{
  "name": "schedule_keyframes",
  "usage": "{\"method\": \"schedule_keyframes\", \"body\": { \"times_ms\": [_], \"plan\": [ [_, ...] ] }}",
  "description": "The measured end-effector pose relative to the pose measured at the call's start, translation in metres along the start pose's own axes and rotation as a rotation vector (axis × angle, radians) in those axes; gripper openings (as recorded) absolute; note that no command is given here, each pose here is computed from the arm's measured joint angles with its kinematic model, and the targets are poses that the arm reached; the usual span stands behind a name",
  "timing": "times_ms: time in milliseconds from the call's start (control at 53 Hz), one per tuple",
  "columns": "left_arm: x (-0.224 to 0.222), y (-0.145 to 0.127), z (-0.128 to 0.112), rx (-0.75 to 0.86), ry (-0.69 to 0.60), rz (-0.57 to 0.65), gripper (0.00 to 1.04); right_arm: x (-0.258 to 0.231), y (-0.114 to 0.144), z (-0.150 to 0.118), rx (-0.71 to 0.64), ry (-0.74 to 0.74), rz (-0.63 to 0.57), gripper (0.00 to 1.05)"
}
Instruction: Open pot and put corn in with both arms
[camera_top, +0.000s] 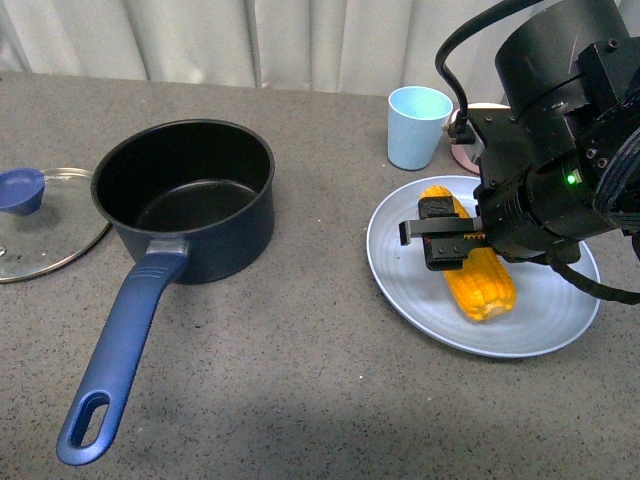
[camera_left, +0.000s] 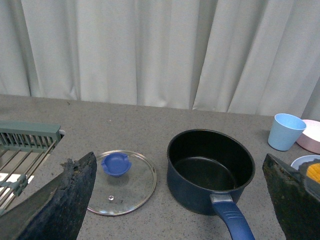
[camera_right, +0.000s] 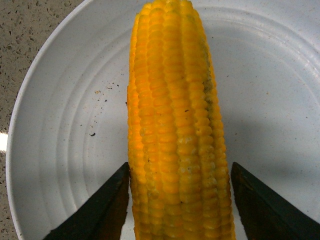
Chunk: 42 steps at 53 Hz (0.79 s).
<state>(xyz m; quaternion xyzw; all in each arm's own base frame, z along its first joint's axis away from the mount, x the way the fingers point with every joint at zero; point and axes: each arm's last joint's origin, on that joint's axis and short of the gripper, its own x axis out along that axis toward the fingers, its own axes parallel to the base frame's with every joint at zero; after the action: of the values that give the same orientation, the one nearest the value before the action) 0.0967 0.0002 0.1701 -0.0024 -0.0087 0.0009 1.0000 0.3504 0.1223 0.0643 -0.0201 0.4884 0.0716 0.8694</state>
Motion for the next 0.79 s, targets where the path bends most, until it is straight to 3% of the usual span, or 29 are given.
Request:
{"method": "schedule_keyframes", "body": {
  "times_ms": [113, 321, 491, 623, 792],
  "plan": [
    [0.0, 0.0, 0.0, 0.0, 0.0, 0.0, 0.98, 0.0, 0.0, 0.0, 0.005, 0.006, 0.008, 0.38],
    [0.0, 0.0, 0.0, 0.0, 0.0, 0.0, 0.98, -0.005, -0.002, 0.001, 0.034, 0.007, 0.057, 0.22],
    [0.0, 0.0, 0.0, 0.0, 0.0, 0.0, 0.98, -0.025, -0.004, 0.008, 0.09, -0.034, 0.161, 0.17],
    [0.0, 0.0, 0.0, 0.0, 0.0, 0.0, 0.98, -0.051, -0.001, 0.029, 0.18, -0.106, 0.33, 0.14],
    [0.0, 0.0, 0.0, 0.0, 0.0, 0.0, 0.98, -0.057, 0.028, 0.056, 0.243, -0.128, 0.532, 0.13]
  ]
}}
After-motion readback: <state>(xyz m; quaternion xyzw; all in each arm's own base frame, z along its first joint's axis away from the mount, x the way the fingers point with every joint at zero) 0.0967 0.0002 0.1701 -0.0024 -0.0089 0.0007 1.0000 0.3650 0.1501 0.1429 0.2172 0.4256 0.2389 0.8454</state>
